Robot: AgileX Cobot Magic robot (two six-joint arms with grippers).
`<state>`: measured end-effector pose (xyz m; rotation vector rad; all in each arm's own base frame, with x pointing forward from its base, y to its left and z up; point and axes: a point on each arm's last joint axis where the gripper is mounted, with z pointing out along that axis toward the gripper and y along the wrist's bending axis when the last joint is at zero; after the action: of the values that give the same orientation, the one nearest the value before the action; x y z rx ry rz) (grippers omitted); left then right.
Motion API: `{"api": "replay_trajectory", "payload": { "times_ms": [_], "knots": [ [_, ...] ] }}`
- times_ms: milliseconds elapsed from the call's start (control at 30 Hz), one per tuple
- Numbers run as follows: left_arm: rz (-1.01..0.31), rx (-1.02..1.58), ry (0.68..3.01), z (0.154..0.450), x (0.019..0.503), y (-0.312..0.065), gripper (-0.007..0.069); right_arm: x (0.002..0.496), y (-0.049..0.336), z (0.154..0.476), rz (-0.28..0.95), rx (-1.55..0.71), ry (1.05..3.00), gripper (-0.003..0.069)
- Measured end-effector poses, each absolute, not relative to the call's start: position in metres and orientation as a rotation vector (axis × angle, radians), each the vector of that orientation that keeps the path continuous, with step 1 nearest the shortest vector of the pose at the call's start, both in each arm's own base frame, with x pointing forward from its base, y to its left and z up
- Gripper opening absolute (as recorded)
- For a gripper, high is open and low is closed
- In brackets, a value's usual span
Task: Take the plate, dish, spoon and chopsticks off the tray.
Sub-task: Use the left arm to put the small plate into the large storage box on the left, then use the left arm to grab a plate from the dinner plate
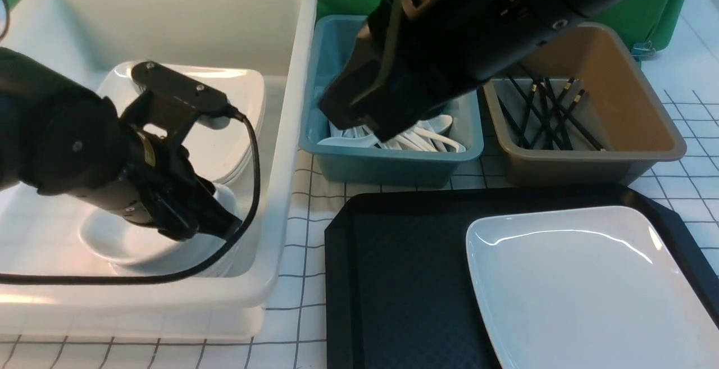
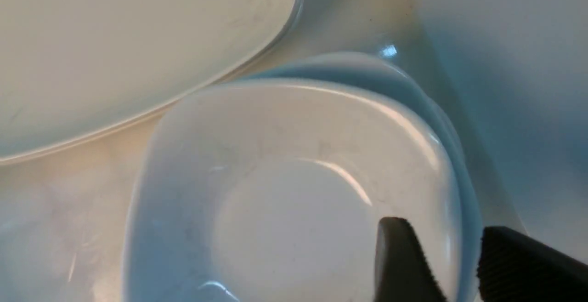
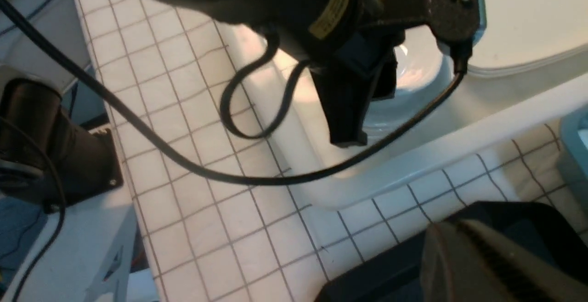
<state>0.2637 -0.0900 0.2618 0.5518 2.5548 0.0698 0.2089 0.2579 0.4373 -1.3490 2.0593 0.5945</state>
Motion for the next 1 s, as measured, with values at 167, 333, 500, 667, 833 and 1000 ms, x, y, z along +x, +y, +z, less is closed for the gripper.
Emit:
{"api": "replay_trajectory", "payload": {
  "times_ms": [167, 333, 500, 667, 833, 1000],
  "knots": [
    [-0.087, 0.448, 2.519, 0.286, 0.261, -0.097, 0.0484, 0.214, 0.235, 0.444, 0.376, -1.300, 2.087, 0.0006],
    [-0.347, 0.426, 2.408, 0.323, 0.256, -0.121, 0.0458, 0.218, 0.182, 0.471, 0.260, -1.103, 2.083, 0.0008],
    [-0.566, 0.582, 2.314, 0.348, 0.247, -0.181, 0.0117, 0.220, 0.108, 0.475, 0.128, -0.834, 2.171, 0.0006],
    [-0.653, 0.716, 2.345, 0.341, 0.251, -0.238, 0.0013, 0.212, 0.057, 0.446, 0.030, -0.639, 2.319, 0.0006],
    [-0.683, 0.771, 2.476, 0.303, 0.286, -0.292, 0.0041, 0.171, 0.025, 0.402, 0.006, -0.497, 2.438, 0.0005],
    [-0.619, 0.822, 2.567, 0.260, 0.317, -0.320, 0.0197, 0.140, 0.023, 0.377, 0.060, -0.475, 2.439, 0.0005]
  ]
}}
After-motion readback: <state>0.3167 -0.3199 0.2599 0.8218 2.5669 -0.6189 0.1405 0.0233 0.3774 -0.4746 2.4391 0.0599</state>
